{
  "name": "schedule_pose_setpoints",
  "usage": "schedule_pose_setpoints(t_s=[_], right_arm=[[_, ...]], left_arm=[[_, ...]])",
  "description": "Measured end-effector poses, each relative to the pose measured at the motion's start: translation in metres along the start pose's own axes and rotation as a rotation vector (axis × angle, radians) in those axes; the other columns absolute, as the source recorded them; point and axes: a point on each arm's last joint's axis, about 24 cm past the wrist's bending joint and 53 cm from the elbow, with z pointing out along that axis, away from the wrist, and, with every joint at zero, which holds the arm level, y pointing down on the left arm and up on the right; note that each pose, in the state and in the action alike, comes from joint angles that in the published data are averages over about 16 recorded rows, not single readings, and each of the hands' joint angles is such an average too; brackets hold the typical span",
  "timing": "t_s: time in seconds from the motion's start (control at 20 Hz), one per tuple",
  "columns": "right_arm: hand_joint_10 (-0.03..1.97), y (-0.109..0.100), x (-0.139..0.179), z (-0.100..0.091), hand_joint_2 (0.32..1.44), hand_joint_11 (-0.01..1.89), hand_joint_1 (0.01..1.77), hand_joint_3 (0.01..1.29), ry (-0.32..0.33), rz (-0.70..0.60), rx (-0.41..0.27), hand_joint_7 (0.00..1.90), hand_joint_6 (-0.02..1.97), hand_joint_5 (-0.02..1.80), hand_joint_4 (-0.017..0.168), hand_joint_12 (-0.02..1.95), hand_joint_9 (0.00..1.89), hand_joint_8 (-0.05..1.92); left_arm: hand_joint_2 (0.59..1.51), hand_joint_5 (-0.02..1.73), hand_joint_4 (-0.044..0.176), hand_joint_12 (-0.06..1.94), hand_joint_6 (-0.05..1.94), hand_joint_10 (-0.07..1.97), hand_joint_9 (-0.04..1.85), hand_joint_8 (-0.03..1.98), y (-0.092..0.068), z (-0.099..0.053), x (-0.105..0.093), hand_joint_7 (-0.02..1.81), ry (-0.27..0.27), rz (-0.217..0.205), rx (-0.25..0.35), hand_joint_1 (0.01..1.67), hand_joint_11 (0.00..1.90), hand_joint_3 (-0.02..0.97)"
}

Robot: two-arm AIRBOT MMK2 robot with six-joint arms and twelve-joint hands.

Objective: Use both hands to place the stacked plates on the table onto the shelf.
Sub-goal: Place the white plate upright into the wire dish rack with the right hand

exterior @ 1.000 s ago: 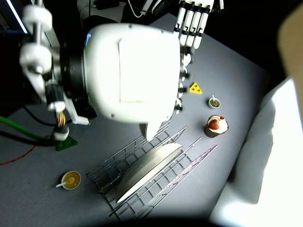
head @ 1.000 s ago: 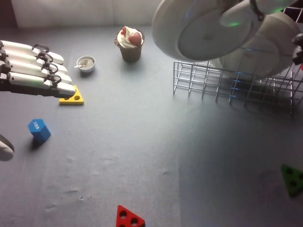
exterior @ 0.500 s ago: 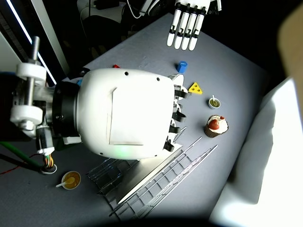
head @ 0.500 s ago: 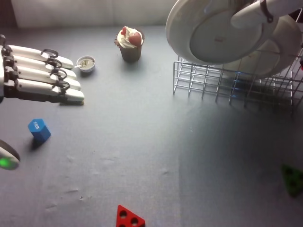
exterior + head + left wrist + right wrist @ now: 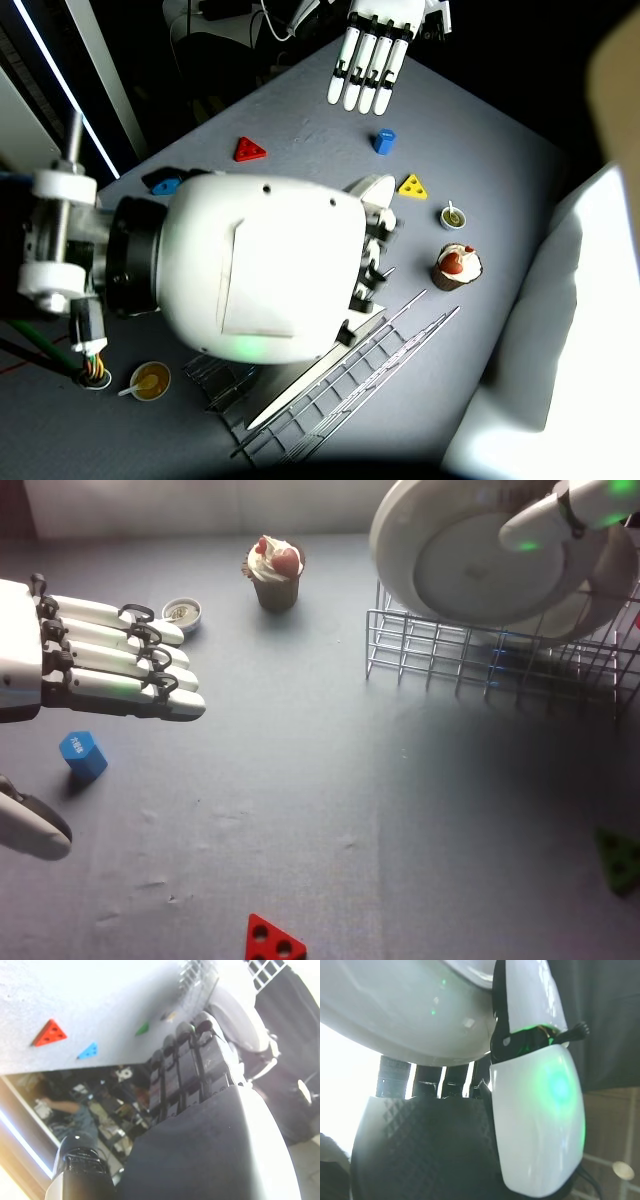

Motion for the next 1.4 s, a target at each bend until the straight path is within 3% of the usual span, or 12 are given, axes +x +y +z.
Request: schedule_pose_setpoints(t_s=[0.35,0.55,0.8,1.4], right_arm=[[0.79,-0.019,-0.007,-0.003,0.93,1.37,1.44,0.01,-0.032,-0.010,0.066,1.08,0.97,0.90,-0.008,0.11,1.17,0.67],[0.79,-0.028,-0.006,-0.004,0.93,1.38,1.43,0.01,-0.033,-0.022,0.090,1.06,1.00,0.88,-0.008,0.07,1.16,0.68],[0.55,-0.035,0.001,-0.004,0.96,1.35,1.37,0.01,-0.018,-0.045,0.105,1.03,0.97,0.88,-0.008,0.05,1.13,0.47],[0.02,-0.040,0.017,-0.004,1.00,1.18,1.21,0.01,0.022,-0.084,0.106,0.88,0.26,0.87,-0.009,0.01,1.00,0.01]], left_arm=[[1.019,0.23,-0.001,0.01,0.00,0.01,0.25,0.01,-0.001,0.001,0.000,0.27,-0.001,-0.003,0.003,0.03,0.20,0.002],[1.020,0.23,-0.001,0.01,0.00,0.01,0.25,0.01,-0.002,0.001,0.000,0.27,-0.002,-0.005,0.007,0.03,0.19,0.002],[1.020,0.23,-0.001,0.01,0.00,0.01,0.24,0.01,-0.004,0.001,0.000,0.27,-0.004,-0.007,0.013,0.03,0.19,0.002],[1.020,0.24,-0.001,0.01,0.00,0.01,0.25,0.01,-0.005,0.001,0.000,0.27,-0.004,-0.010,0.020,0.03,0.19,0.003]])
